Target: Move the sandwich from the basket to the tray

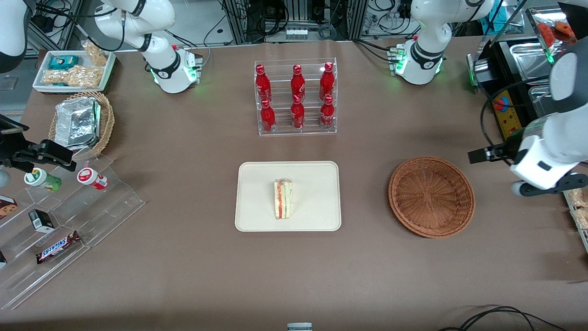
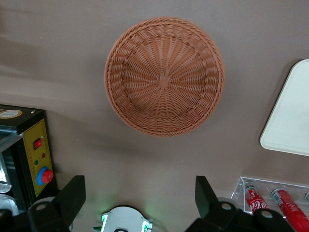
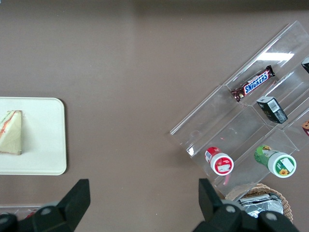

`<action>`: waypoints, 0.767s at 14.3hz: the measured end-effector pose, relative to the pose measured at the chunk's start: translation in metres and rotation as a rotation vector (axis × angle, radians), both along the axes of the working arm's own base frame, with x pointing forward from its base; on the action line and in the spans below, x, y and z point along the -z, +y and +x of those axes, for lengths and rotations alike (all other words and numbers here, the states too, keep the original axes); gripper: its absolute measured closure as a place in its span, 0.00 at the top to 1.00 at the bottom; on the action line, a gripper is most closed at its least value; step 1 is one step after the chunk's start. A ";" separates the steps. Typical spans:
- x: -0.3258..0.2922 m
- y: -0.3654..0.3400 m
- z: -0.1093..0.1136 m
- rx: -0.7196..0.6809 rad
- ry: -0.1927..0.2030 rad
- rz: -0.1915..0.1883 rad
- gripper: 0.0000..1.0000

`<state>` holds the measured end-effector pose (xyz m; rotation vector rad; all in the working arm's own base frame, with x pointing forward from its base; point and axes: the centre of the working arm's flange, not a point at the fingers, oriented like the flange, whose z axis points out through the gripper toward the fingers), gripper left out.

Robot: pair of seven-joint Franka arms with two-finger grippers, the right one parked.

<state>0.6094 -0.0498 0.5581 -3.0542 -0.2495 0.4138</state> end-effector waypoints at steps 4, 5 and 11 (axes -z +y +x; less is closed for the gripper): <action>-0.024 0.015 -0.015 -0.022 -0.003 0.006 1.00; -0.032 0.027 -0.019 -0.023 -0.010 -0.003 1.00; -0.054 0.028 -0.062 0.021 -0.018 0.003 1.00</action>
